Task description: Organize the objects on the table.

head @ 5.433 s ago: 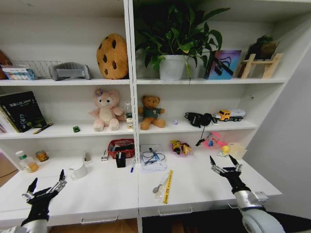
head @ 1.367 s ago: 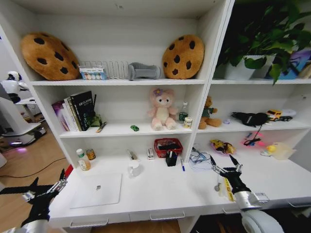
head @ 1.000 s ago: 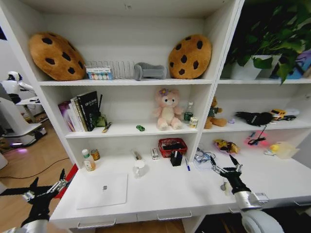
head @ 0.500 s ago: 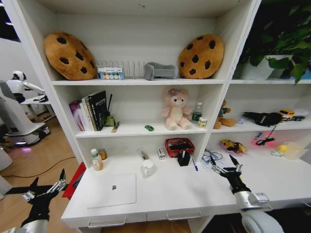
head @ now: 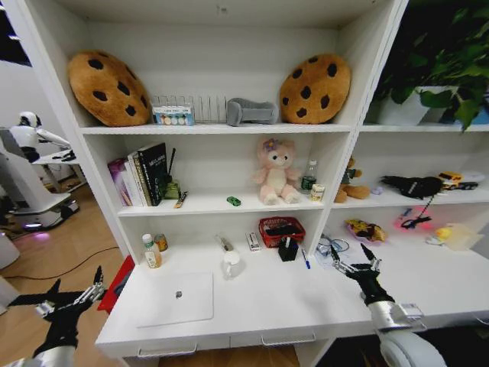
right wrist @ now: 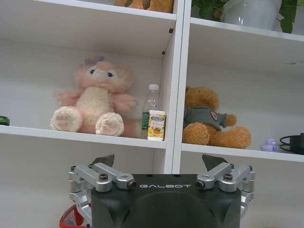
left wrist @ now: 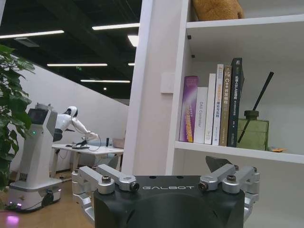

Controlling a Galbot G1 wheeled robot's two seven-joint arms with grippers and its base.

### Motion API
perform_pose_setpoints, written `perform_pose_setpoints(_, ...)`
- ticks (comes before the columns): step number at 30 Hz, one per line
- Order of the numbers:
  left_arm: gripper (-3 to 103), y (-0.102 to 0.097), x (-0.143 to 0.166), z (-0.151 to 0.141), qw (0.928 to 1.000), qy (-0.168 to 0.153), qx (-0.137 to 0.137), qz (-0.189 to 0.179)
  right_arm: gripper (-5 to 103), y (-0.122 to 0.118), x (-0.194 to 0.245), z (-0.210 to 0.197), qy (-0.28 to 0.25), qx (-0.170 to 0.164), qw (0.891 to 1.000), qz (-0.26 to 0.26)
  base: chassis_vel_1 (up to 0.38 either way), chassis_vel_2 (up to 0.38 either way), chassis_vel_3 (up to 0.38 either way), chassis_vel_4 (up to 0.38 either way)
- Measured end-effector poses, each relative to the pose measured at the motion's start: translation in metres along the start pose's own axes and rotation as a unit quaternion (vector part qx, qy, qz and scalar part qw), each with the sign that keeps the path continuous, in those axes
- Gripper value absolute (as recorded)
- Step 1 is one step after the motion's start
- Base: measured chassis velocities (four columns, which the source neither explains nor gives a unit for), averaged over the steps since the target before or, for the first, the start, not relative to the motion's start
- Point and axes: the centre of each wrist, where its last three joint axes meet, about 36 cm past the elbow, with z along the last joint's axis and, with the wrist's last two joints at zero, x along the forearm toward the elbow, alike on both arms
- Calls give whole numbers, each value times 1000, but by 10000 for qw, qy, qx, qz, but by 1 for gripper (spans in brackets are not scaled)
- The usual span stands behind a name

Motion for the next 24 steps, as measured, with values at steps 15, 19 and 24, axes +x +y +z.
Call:
perform_pose_setpoints(15, 100, 0, 0, 0, 10000, 0, 0, 0, 100, 0, 0, 0, -1, 0, 10000, 1, 194, -199, -206, 198)
perform_pose_setpoints(19, 100, 0, 0, 0, 10000, 0, 1, 1, 100, 0, 0, 0, 0, 0, 10000, 0, 297, -307, -314, 313)
perform_pose_setpoints(24, 100, 0, 0, 0, 10000, 0, 1, 1, 100, 0, 0, 0, 0, 0, 10000, 1, 344, -362, -357, 348)
